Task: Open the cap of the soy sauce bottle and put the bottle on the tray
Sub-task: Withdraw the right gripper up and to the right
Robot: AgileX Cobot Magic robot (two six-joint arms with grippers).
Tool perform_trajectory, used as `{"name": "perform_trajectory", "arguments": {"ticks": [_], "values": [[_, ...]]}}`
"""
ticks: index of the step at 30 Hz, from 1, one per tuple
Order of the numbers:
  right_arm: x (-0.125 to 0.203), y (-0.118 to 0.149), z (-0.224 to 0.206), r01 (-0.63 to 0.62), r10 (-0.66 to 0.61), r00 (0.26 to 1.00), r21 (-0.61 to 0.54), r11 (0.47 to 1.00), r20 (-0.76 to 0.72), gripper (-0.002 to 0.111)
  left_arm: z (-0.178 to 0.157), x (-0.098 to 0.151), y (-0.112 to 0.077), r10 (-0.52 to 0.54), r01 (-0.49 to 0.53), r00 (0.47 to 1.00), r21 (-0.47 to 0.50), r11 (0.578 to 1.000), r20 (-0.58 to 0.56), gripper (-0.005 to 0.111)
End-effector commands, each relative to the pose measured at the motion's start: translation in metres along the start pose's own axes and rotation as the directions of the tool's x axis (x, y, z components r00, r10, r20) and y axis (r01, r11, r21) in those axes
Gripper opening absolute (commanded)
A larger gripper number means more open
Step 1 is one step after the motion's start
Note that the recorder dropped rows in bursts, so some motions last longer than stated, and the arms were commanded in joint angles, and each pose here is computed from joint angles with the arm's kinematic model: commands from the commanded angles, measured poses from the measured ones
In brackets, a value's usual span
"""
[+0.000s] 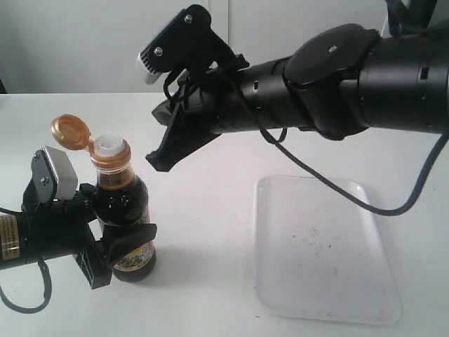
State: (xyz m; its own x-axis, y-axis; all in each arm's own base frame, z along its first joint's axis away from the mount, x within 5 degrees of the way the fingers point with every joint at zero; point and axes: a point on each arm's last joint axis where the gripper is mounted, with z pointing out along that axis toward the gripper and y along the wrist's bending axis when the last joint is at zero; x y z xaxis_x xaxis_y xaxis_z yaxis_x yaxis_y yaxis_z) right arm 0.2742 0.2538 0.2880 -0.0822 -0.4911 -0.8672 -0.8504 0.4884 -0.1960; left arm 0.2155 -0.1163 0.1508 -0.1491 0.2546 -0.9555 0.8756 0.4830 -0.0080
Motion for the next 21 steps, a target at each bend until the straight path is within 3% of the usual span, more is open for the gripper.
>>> {"name": "perform_trajectory", "arguments": {"ticks": [1,14,17,21], "values": [[0.002,-0.005,-0.007,-0.002,0.000,1.000,-0.078,0.997,-0.019,0.000,0.000,0.000,-0.004,0.019,-0.019,1.000,0.031,0.999,-0.007,0.000],[0.034,-0.015,-0.013,0.050,-0.058,0.935,-0.030,0.998,-0.349,0.000,0.000,0.001,-0.003,0.019,-0.019,1.000,0.028,0.999,-0.018,0.000],[0.042,-0.025,-0.018,0.010,-0.006,0.917,0.007,1.000,-0.399,0.000,0.000,0.001,-0.003,0.019,-0.019,1.000,0.028,0.999,-0.018,0.000],[0.053,-0.047,-0.027,-0.123,0.154,0.893,0.098,0.987,-0.423,0.000,0.000,0.002,-0.003,0.019,-0.019,1.000,0.026,0.999,-0.022,0.000]]}}
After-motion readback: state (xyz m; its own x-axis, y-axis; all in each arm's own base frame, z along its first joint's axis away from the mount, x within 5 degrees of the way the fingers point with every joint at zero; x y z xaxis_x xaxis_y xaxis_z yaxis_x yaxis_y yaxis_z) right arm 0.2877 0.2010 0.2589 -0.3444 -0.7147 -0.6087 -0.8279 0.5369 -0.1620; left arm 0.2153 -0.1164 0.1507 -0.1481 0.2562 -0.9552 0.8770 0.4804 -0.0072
